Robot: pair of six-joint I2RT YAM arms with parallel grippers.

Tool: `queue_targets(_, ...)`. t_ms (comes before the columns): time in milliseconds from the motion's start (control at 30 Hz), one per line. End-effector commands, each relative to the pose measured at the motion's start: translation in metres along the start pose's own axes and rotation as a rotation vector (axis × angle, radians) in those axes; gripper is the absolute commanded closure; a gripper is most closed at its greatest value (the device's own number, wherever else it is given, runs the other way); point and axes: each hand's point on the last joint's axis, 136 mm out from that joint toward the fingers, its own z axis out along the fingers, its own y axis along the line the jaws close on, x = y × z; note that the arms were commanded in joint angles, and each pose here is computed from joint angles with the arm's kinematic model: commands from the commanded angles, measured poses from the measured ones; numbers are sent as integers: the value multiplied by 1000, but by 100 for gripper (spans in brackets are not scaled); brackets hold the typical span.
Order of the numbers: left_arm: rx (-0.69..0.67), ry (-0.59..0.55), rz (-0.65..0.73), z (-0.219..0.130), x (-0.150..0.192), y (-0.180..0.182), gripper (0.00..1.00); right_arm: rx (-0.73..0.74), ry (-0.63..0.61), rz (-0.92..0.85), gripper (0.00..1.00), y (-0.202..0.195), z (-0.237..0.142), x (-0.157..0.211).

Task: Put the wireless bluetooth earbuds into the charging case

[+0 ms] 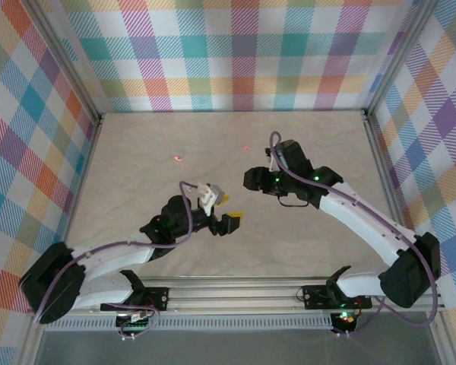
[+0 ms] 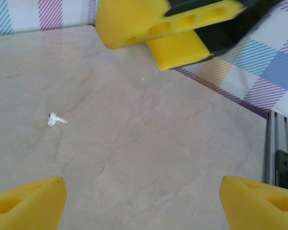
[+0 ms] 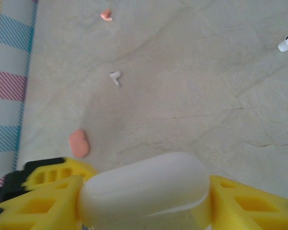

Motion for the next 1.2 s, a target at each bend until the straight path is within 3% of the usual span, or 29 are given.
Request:
queue_targets(0, 117, -201, 59, 16, -70, -27, 16, -89, -6, 92, 45, 8, -6, 1)
queue_targets(133, 147, -251, -8, 34, -89, -29, 17, -145, -28, 86, 45, 15, -14, 0)
queue_targets(233, 135, -228, -46, 47, -87, -27, 19, -144, -51, 82, 44, 13, -22, -1)
queue_targets(567, 114, -247, -100, 65, -82, -23, 43, -191, -63, 179, 44, 12, -27, 2)
queue_targets(767, 133, -278, -126, 69, -90, -24, 50, -192, -48, 207, 42, 10, -21, 2)
queue_targets(1000, 108, -266, -144, 59, -80, -20, 81, -220, -38, 241, 39, 12, -21, 1)
queue_targets(1167, 109, -214, -133, 63, -73, -21, 89, -233, -43, 183, 23, 15, -32, -5)
